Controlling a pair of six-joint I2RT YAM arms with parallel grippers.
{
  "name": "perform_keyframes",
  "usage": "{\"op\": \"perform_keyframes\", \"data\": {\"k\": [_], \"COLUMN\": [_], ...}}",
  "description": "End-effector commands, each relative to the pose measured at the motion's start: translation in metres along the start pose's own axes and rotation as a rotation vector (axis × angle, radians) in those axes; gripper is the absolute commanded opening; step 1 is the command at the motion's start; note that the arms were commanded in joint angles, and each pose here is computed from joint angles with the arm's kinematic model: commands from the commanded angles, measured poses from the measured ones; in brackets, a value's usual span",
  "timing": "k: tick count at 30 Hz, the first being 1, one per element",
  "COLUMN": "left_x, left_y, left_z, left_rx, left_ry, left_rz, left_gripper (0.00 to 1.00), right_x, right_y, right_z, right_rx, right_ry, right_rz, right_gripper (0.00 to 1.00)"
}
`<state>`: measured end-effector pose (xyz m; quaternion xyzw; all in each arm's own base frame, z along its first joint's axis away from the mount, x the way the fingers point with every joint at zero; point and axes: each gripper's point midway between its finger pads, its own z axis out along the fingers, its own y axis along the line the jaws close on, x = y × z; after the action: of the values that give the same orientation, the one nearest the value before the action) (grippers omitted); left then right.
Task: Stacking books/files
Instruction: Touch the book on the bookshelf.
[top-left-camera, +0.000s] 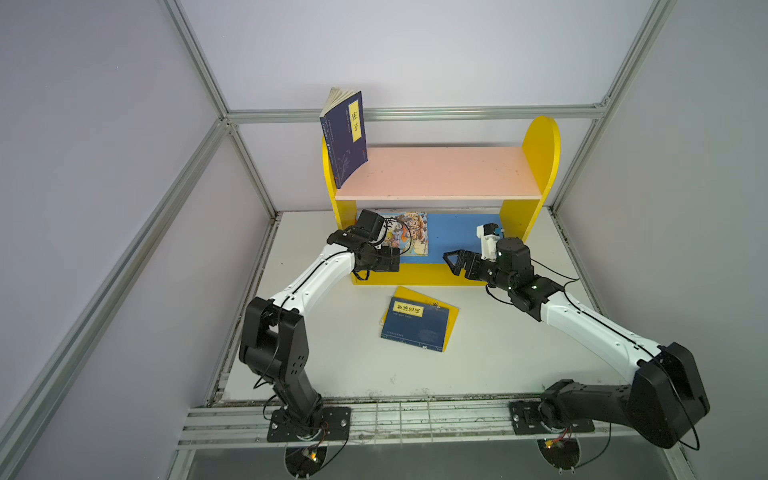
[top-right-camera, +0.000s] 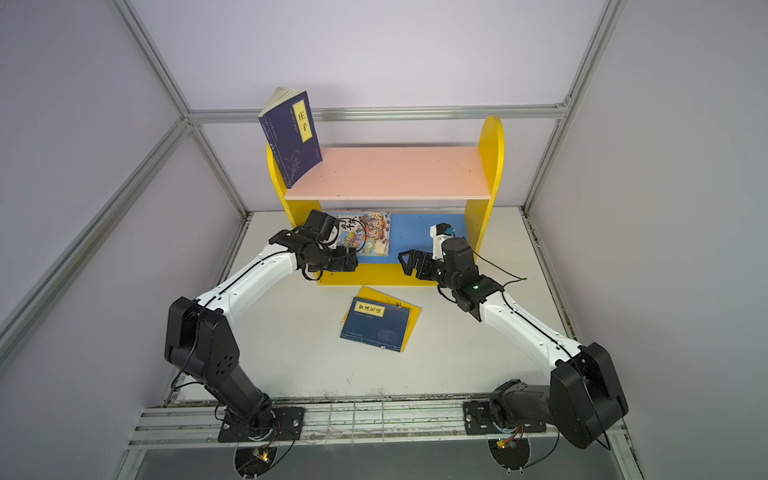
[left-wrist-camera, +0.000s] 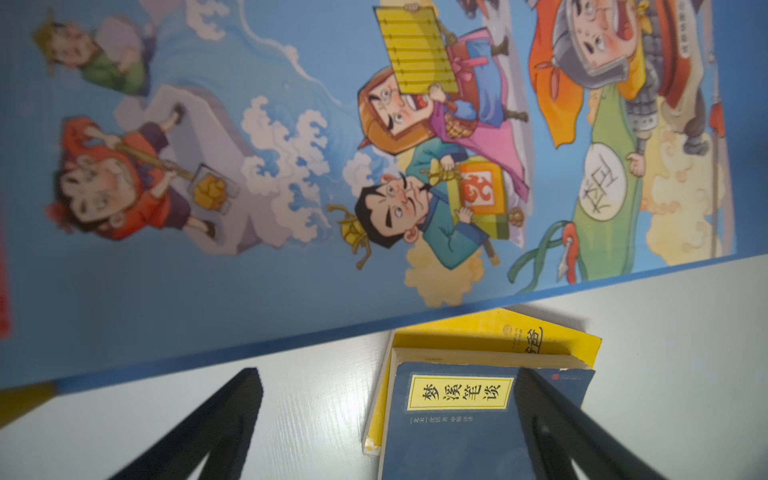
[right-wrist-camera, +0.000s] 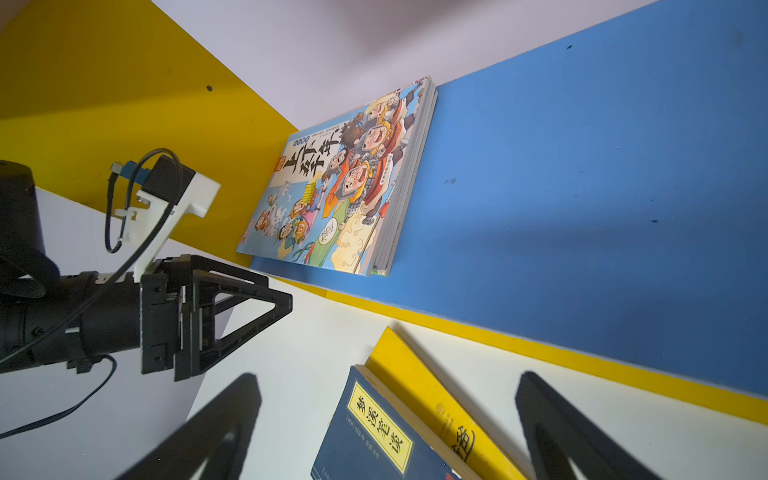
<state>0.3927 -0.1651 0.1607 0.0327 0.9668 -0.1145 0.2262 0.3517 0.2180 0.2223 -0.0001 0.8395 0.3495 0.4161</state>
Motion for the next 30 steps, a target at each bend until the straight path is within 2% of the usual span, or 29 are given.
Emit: {"op": "perform_keyframes", "data": {"k": [1, 30], "left_x": [-0.002, -0.021], "left_y": [0.003, -0.005], "left_z": [0.002, 0.007], "left_rx": [-0.029, -0.063], "left_ry": [-0.002, -0.062], "left_rz": [0.001, -0.012], "left_gripper": [0.99, 0.99], "right_x": [-0.006, -0.008], "right_y": [0.003, 0.004], "right_z": [0.001, 0.001], "right_rx": [-0.010, -0.016], "right_ry": [-0.028, -0.034], "right_rz": [-0.002, -0.002], "right_gripper": [1.00, 1.00]}}
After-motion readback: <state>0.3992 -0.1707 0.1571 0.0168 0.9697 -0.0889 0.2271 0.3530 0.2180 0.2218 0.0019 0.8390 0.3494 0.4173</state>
